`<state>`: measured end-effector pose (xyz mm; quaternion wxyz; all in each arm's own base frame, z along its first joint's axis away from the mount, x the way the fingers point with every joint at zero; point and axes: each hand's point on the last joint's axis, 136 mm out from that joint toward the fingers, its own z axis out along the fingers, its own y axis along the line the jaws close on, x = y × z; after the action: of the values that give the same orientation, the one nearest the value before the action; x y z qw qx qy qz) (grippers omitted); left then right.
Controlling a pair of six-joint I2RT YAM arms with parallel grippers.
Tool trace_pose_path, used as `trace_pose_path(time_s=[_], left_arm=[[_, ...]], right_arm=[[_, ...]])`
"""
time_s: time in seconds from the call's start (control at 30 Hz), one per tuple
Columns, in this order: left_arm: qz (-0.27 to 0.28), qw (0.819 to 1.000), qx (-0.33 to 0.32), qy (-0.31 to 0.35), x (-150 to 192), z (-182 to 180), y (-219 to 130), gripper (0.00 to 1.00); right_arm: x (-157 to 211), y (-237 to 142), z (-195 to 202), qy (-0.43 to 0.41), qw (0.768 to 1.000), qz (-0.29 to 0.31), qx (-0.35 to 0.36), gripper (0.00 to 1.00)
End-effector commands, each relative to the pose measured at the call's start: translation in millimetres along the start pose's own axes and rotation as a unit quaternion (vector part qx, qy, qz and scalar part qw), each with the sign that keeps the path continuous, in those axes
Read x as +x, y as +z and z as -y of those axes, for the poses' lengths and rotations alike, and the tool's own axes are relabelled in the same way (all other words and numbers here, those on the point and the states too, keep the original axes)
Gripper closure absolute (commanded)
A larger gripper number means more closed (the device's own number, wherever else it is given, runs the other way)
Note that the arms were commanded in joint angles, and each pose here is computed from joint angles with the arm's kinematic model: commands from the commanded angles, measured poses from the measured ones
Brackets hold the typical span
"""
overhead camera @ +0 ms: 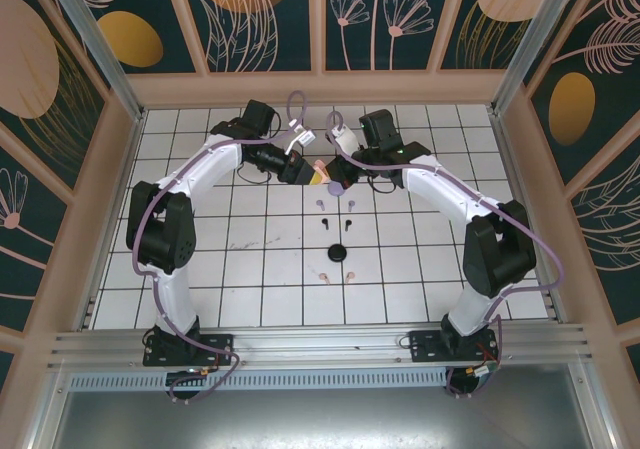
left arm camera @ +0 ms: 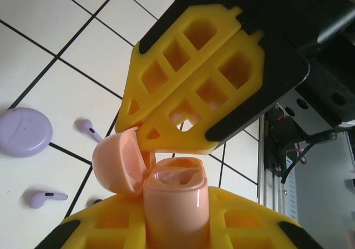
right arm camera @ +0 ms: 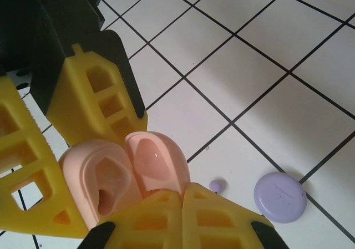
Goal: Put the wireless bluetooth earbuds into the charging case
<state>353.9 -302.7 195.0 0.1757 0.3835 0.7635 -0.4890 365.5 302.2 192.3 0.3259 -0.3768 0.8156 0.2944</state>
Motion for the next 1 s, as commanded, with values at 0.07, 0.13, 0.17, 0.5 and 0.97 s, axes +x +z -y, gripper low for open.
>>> trace_pose_path(time_s=[0.07, 0.13, 0.17, 0.5, 0.97], left_arm=[[0.013, 0.999, 0.028, 0.023, -10.0, 11.2, -1.0, 0.90], [0.015, 0.999, 0.030, 0.025, -10.1, 12.2, -1.2, 0.99], [0.017, 0.999, 0.030, 0.024, -10.2, 12.4, -1.3, 1.00], [0.110, 0.993, -0.009, 0.036, -22.9, 10.7, -22.0, 1.00], [0.290, 0.944, -0.133, 0.084, -32.6, 37.6, -85.0, 1.00]], right_arm=[[-11.3, 0.2, -8.9, -0.013, 1.000, 0.008, -0.013, 1.00], [-13.9, -1.5, -8.7, -0.012, 1.000, 0.012, -0.010, 1.00], [-14.3, -1.7, -7.9, -0.010, 1.000, 0.013, -0.008, 1.00], [-37.1, -51.9, -4.0, 0.041, 0.997, 0.062, 0.018, 0.61], [65.4, -67.9, -54.4, 0.226, 0.969, 0.011, 0.099, 0.53]])
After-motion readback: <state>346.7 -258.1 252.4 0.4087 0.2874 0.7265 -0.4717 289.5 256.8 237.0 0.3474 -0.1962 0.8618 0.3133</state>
